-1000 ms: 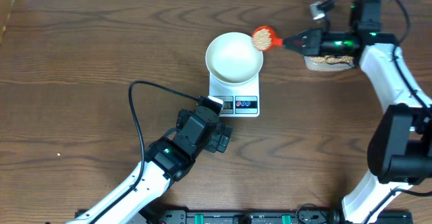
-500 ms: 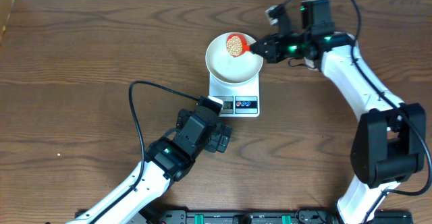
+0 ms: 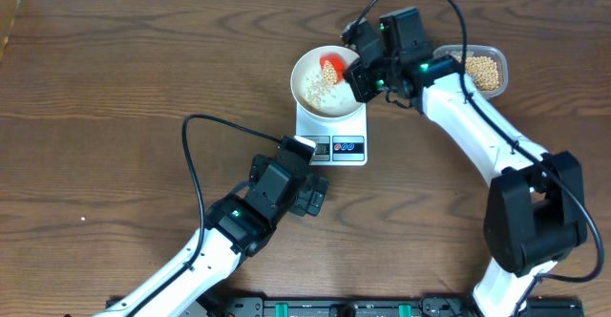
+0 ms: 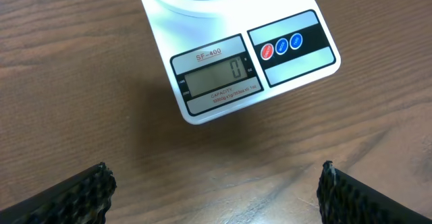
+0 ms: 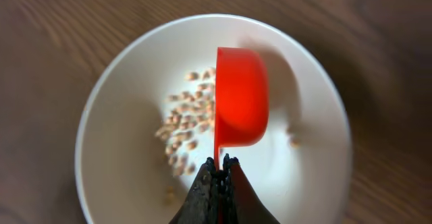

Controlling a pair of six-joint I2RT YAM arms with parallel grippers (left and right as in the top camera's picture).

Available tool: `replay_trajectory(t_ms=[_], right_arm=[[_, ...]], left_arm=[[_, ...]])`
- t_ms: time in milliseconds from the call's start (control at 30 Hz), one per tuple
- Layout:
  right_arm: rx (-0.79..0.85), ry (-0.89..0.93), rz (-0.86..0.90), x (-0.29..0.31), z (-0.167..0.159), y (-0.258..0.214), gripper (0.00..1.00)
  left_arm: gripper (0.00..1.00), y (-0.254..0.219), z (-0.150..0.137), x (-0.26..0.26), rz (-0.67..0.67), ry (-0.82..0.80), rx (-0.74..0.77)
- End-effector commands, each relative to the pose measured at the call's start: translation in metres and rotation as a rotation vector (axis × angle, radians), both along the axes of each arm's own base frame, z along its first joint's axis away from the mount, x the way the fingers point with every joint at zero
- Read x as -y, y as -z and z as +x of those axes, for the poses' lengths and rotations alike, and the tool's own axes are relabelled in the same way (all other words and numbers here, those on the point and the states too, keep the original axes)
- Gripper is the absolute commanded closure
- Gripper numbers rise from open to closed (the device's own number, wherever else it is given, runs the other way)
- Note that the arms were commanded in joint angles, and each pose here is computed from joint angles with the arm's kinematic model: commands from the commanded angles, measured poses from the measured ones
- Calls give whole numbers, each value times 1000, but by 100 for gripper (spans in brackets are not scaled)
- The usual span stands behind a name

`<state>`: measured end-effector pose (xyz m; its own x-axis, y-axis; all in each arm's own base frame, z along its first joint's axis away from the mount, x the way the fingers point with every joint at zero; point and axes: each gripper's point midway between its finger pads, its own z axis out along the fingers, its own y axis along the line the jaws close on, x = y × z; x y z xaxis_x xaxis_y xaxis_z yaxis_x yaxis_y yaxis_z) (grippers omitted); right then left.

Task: Scoop item into bowl and weigh 50g on scale
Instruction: 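Tilt the scoop to pour soybeans into the beige bowl, then return the empty scoop to the soybean tub with the right gripper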

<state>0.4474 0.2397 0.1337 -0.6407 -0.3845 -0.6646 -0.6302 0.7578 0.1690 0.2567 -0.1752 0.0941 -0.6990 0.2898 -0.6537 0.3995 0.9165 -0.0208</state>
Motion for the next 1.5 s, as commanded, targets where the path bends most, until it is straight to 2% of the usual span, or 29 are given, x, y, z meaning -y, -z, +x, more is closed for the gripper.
replay_trajectory(t_ms=[0, 333, 700, 900, 1200, 1333, 1467], right_arm=[[171, -4, -148, 7, 5, -32, 99], [354, 8, -320, 3, -4, -73, 99], [350, 16, -285, 2, -7, -80, 99], [325, 90, -160, 13, -6, -101, 99], [258, 296, 64, 90, 2, -147, 99], [193, 375, 66, 133, -1, -142, 99], [39, 506, 14, 193, -16, -112, 99]], left_arm=[[2, 1, -1, -1, 4, 5, 2], [2, 1, -1, -1, 5, 5, 2], [2, 1, -1, -1, 5, 5, 2], [2, 1, -1, -1, 5, 5, 2], [2, 1, -1, -1, 5, 5, 2], [2, 1, -1, -1, 5, 5, 2], [2, 1, -1, -1, 5, 5, 3]])
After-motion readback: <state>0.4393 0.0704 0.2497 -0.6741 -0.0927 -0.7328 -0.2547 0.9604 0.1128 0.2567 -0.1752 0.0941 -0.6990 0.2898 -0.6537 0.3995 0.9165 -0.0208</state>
